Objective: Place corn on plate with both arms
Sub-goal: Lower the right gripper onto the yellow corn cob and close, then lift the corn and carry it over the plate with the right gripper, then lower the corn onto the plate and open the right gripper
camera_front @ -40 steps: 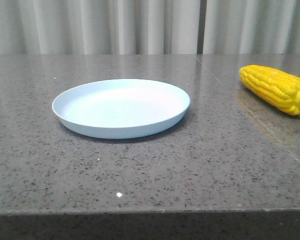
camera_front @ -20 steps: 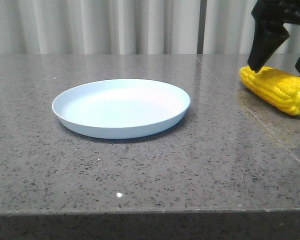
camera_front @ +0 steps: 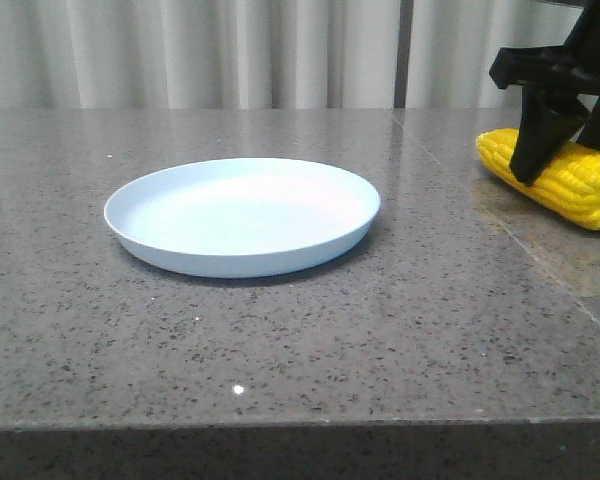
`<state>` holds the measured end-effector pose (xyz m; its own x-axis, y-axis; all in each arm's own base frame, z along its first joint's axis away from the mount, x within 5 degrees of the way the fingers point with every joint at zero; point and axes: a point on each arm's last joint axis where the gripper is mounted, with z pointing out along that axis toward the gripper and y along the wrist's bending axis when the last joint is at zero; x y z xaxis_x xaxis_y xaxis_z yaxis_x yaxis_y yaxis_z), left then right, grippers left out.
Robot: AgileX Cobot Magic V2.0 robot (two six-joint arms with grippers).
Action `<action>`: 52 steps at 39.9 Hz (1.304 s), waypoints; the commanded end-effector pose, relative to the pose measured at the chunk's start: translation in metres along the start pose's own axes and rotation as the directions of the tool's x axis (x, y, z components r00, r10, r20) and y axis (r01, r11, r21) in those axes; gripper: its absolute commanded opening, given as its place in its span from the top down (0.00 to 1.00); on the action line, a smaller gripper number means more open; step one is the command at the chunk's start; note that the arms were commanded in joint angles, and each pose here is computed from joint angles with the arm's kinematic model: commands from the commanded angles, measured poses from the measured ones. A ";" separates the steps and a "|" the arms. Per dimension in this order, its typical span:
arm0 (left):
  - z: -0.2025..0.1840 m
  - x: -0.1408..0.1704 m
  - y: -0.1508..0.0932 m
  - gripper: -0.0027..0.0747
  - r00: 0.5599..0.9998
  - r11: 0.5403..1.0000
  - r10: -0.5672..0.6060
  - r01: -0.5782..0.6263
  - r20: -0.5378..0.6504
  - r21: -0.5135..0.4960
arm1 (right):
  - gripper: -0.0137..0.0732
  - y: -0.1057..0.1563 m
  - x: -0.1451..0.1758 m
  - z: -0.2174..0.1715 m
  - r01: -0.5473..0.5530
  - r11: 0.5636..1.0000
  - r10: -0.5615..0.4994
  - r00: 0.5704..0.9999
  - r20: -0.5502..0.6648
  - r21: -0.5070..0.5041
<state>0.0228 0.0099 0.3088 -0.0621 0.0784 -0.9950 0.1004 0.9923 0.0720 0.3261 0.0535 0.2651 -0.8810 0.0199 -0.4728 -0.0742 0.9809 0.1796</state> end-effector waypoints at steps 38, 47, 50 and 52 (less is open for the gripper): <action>-0.001 -0.014 -0.001 0.99 0.997 1.000 -0.007 0.006 0.083 0.010 | 0.66 0.180 -0.005 -0.066 0.060 0.987 -0.037 0.988 0.151 -0.147; -0.001 -0.014 -0.001 0.99 0.997 1.000 -0.007 0.006 0.083 0.010 | 0.66 0.200 -0.001 -0.036 -0.032 0.989 0.056 0.984 0.168 -0.143; -0.001 -0.014 -0.001 0.99 0.997 1.000 -0.007 0.006 0.083 0.010 | 0.66 0.205 -0.001 -0.029 -0.034 0.986 0.062 0.983 0.174 -0.160; -0.001 -0.014 -0.001 0.99 0.997 1.000 -0.007 0.006 0.083 0.010 | 0.66 0.207 0.000 -0.024 -0.031 0.987 0.058 0.984 0.168 -0.159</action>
<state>0.0228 0.0099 0.3088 -0.0621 0.0784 -0.9950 0.1004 0.9923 0.0720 0.2982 0.2496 0.2954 -0.8576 0.0771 -0.5085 -0.0731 0.9604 0.2688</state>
